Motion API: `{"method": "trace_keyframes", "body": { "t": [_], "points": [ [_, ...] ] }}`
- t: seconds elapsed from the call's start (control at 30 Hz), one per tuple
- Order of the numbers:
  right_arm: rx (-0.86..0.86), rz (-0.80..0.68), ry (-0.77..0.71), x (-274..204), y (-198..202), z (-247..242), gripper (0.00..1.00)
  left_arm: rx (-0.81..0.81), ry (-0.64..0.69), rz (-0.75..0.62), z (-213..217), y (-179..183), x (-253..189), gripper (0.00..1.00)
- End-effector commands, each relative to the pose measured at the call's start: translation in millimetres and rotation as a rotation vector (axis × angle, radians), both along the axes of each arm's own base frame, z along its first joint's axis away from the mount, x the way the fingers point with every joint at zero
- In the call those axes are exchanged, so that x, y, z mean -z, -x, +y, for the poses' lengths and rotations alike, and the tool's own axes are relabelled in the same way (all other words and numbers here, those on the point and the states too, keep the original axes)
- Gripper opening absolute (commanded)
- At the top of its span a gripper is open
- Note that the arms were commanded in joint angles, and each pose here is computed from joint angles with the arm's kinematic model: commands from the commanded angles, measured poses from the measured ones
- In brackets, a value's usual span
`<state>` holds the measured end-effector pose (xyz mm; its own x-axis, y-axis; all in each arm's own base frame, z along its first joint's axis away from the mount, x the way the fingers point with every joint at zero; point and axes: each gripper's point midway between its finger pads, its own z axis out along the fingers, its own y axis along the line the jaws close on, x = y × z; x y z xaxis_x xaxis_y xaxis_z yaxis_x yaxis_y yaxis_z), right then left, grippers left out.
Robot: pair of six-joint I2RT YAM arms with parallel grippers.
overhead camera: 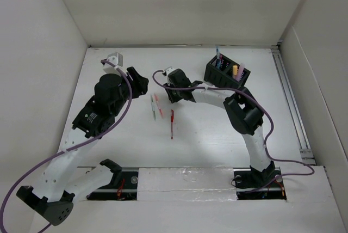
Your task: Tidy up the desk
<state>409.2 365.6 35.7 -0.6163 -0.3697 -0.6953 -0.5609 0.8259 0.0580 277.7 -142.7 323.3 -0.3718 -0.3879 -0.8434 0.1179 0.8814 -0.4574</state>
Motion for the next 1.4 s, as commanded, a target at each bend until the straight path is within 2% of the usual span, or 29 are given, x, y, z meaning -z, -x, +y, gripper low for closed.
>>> {"method": "trace_keyframes", "body": {
  "t": [0.0, 0.17, 0.3, 0.4, 0.57, 0.83, 0.97, 1.13, 1.37],
  "points": [
    [-0.064, -0.102, -0.109, -49.2, -8.8, 35.7, 0.36, -0.017, 0.014, -0.058, 5.3, 0.7, -17.5, 0.46],
    [-0.120, -0.112, -0.065, -57.2, 6.1, 45.8, 0.38, -0.041, 0.003, -0.101, 12.3, 0.1, -34.2, 0.46],
    [-0.084, -0.113, -0.001, -64.7, 22.0, 20.9, 0.40, -0.062, -0.007, -0.122, 17.7, -0.1, -43.1, 0.46],
    [-0.082, -0.059, 0.070, -57.7, 45.1, -1.7, 0.43, -0.069, -0.013, -0.114, 18.2, -1.7, -39.8, 0.46],
    [-0.086, 0.089, 0.157, -17.5, 86.3, -25.4, 0.49, -0.052, -0.007, -0.105, 12.1, -5.4, -34.2, 0.46],
    [-0.225, 0.162, 0.067, -1.1, 109.0, 15.7, 0.47, 0.010, -0.003, -0.076, -3.2, -8.8, -19.9, 0.47],
    [-0.212, 0.162, 0.034, -2.6, 108.8, 20.1, 0.47, 0.023, 0.002, -0.044, -6.7, -7.7, -7.0, 0.46],
    [-0.184, 0.104, 0.082, -17.8, 107.3, 14.4, 0.44, 0.005, -0.006, -0.031, -2.4, -6.0, -1.4, 0.46],
    [-0.272, 0.081, 0.107, -24.7, 120.6, 38.2, 0.52, -0.016, -0.004, -0.045, 3.4, -3.7, -7.8, 0.46]
  ]
}}
